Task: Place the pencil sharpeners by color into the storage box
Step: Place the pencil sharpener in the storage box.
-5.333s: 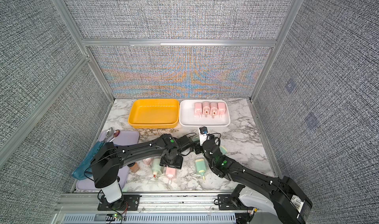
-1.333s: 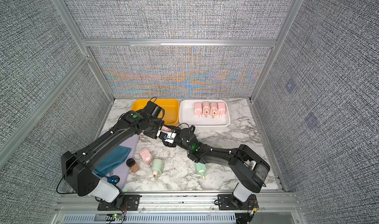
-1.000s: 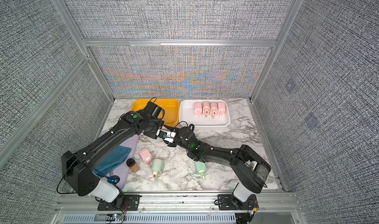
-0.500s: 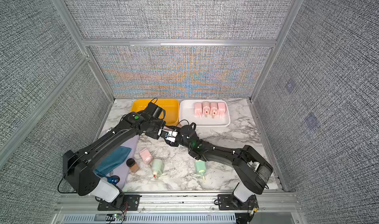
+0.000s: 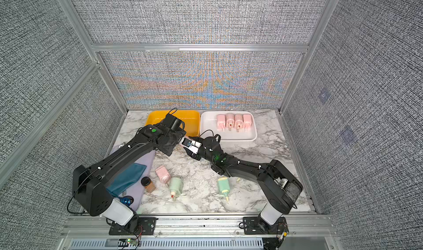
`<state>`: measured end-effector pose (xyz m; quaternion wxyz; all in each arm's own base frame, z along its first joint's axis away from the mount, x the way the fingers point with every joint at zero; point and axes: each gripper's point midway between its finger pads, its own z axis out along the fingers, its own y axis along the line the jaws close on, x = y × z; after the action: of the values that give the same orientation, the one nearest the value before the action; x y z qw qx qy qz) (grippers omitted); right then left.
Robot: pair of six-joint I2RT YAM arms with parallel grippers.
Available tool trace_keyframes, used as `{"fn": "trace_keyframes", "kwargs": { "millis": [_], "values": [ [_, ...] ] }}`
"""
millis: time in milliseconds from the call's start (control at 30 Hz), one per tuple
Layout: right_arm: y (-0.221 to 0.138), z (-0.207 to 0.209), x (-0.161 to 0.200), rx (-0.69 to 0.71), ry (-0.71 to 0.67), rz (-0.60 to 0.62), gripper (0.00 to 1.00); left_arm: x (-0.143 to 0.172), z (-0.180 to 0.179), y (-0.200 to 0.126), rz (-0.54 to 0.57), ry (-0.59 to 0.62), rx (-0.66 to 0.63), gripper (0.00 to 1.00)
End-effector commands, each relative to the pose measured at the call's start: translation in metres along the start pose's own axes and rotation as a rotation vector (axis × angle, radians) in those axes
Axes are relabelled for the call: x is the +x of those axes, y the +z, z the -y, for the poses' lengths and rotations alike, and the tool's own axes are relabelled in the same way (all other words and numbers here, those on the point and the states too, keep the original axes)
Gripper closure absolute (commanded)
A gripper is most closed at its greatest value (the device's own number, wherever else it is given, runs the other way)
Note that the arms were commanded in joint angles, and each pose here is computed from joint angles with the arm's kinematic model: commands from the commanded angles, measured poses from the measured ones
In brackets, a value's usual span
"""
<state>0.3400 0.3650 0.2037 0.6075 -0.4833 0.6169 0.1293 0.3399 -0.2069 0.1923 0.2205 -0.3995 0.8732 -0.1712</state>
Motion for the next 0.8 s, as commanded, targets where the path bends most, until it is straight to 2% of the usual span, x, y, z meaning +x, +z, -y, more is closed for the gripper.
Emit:
{"fn": "trace_keyframes", "kwargs": {
  "millis": [0, 200, 333, 433, 600, 767],
  "values": [
    [0.001, 0.022, -0.011, 0.080, 0.085, 0.038, 1.00, -0.012, 0.007, -0.001, 0.061, 0.148, 0.018, 0.00],
    [0.001, 0.052, -0.003, 0.178, 0.184, 0.013, 1.00, -0.028, 0.015, -0.010, 0.144, 0.326, 0.045, 0.00],
    [-0.001, 0.075, 0.000, 0.243, 0.279, -0.003, 1.00, -0.042, 0.007, -0.016, 0.213, 0.356, 0.044, 0.00],
    [-0.003, 0.089, -0.001, 0.274, 0.336, -0.001, 1.00, -0.043, 0.010, -0.018, 0.215, 0.409, 0.098, 0.00],
    [-0.011, 0.116, 0.002, 0.345, 0.447, 0.026, 1.00, -0.036, 0.018, -0.021, 0.201, 0.575, 0.157, 0.00],
    [-0.006, 0.140, 0.022, 0.417, 0.470, -0.024, 1.00, -0.030, 0.019, -0.016, 0.184, 0.680, 0.177, 0.00]
  ]
}}
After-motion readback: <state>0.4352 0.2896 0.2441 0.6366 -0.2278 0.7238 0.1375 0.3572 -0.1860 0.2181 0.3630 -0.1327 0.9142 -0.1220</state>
